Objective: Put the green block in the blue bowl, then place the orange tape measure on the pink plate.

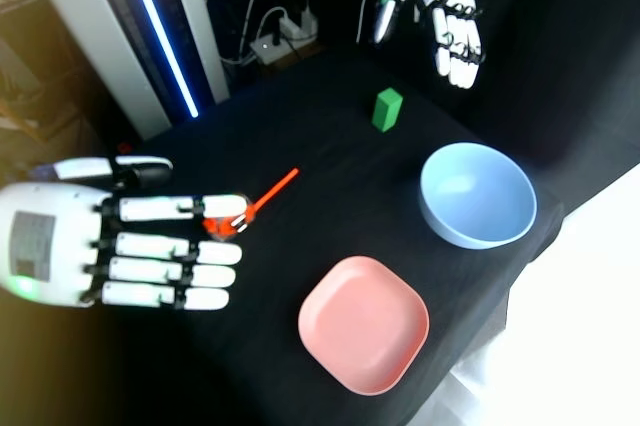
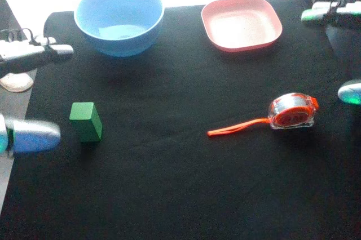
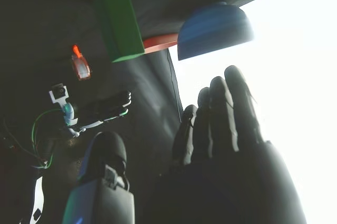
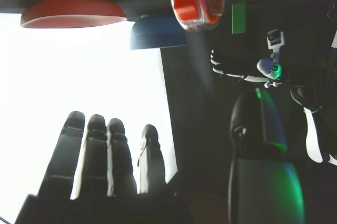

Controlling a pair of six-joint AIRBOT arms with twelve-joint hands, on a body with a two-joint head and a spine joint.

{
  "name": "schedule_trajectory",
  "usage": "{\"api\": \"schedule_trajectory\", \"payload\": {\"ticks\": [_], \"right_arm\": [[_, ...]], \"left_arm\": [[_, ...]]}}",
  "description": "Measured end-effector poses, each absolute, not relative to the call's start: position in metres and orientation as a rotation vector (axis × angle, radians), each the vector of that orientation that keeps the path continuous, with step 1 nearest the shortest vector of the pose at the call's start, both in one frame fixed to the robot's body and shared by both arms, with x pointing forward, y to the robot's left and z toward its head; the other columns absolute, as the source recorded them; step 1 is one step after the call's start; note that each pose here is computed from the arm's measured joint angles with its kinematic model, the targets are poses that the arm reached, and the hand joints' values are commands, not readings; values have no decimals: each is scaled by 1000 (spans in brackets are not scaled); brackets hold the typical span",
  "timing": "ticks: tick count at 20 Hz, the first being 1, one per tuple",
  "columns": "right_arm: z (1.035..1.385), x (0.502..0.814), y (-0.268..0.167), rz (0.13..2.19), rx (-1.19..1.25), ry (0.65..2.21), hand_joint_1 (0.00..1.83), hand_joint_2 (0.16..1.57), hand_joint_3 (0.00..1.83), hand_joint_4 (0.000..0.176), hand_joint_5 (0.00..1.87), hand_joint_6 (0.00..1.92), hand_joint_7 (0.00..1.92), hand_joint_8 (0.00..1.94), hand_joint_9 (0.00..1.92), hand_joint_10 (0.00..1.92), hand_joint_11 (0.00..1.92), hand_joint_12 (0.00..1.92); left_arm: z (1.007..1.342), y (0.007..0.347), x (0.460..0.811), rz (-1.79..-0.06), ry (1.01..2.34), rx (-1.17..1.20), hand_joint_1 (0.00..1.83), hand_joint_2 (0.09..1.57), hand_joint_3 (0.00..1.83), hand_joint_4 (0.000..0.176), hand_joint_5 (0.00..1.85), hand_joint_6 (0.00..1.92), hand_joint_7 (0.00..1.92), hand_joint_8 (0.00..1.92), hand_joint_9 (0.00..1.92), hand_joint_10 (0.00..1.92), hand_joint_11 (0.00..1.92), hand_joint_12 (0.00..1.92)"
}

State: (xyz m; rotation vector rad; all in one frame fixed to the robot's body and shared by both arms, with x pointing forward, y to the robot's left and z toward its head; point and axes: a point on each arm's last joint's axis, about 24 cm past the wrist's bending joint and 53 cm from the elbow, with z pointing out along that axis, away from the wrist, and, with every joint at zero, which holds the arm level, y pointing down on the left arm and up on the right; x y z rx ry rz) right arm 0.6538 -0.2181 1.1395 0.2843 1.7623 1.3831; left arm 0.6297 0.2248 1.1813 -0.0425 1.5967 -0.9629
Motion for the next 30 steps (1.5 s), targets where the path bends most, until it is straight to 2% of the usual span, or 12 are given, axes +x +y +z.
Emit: {"api": "schedule_trajectory", "payload": {"ticks": [4,5,8,14,15,19,21,22,23,25,29,30], "right_arm": [[1138,653,-217,1383,279,1768,937,1043,0,100,379,1,239,1,338,8,66,1022],[1139,653,-217,1383,279,1768,940,1038,0,100,387,2,254,5,371,17,106,1027],[1137,653,-217,1379,278,1773,936,1048,3,94,389,2,243,0,320,0,42,1002],[1136,652,-216,1382,276,1777,934,1100,11,83,414,5,258,1,340,0,21,1106],[1136,652,-216,1383,278,1777,939,1112,14,70,426,8,266,3,345,2,22,1106],[1136,652,-215,1387,282,1778,970,1144,3,55,438,0,280,0,396,7,100,1052],[1136,652,-215,1387,282,1777,947,1175,2,56,444,0,277,0,394,2,133,999],[1136,652,-215,1388,282,1777,894,1193,5,62,448,1,285,2,390,0,126,972],[1136,652,-215,1388,282,1777,894,1193,5,62,448,1,285,2,390,0,126,972],[1136,652,-215,1387,283,1778,933,1190,2,44,453,2,290,3,396,3,139,974],[1134,652,-214,1394,288,1779,949,1176,0,45,456,1,291,1,399,4,156,978],[1134,652,-214,1394,288,1780,951,1174,0,39,460,3,295,2,395,2,144,970]], "left_arm": [[1178,203,635,-994,1606,13,739,911,0,83,336,4,243,6,212,11,0,563],[1177,193,639,-1001,1611,38,766,891,0,115,352,5,279,9,243,13,0,618],[1168,181,651,-981,1653,66,812,872,0,62,484,9,538,18,449,27,0,845],[1156,179,663,-925,1712,88,888,913,0,40,752,11,912,21,769,91,0,1259],[1158,179,665,-926,1707,86,915,914,0,6,800,17,936,21,792,102,0,1338],[1162,174,669,-941,1689,77,905,965,6,18,789,0,936,1,763,63,0,1153],[1161,171,669,-946,1691,80,963,996,5,0,854,9,1028,18,896,138,60,1486],[1162,170,670,-949,1688,79,1230,1054,4,0,1000,543,1167,657,1040,294,425,1469],[1162,170,670,-948,1688,80,1230,1054,4,0,1000,543,1167,657,1040,294,425,1469],[1162,171,670,-944,1689,79,1268,1100,6,0,1068,556,998,1197,1003,850,721,1541],[1165,170,672,-945,1684,78,1276,1085,0,0,1192,356,995,1215,918,1196,686,1690],[1168,170,672,-947,1675,79,1272,1063,2,0,1184,437,1062,1057,955,1002,603,1460]]}}
